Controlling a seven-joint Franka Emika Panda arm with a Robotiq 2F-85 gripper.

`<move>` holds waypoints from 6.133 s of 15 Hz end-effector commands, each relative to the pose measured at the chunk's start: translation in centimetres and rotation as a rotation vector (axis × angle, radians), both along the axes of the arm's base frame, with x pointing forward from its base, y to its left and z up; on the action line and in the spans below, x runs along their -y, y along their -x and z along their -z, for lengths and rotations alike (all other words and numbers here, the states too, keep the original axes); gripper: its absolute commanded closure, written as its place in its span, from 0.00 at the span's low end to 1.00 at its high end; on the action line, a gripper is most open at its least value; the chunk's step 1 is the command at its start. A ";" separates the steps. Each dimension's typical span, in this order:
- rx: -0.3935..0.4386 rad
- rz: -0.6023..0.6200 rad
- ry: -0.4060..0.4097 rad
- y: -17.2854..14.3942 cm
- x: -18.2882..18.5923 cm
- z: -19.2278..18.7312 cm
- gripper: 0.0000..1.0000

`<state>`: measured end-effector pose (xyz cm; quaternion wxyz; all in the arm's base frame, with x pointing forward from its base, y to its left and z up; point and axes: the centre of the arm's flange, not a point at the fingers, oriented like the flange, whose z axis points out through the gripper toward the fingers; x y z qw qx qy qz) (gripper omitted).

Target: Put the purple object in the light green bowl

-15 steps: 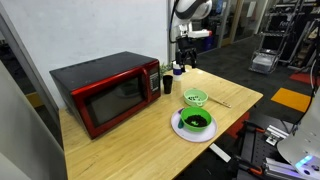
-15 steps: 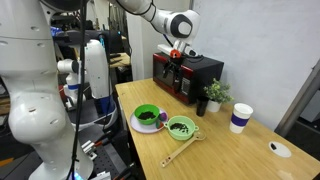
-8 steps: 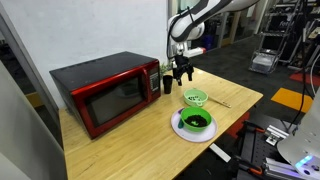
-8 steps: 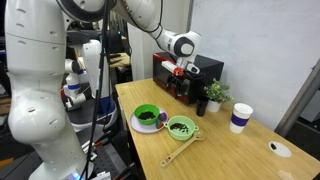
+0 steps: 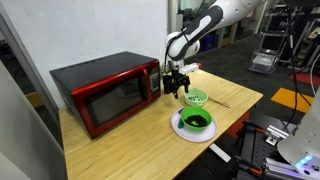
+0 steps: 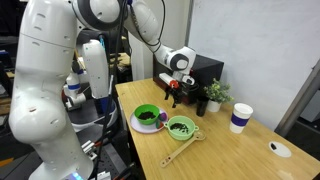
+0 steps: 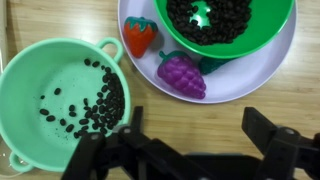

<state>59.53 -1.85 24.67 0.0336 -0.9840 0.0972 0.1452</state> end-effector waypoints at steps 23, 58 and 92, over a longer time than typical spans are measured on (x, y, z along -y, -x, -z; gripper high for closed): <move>-0.071 0.087 0.035 3.0 -0.8 6.8 0.00; -0.095 0.035 0.038 3.6 -1.8 7.4 0.64; 0.088 0.320 -0.117 6.5 13.0 -5.3 0.64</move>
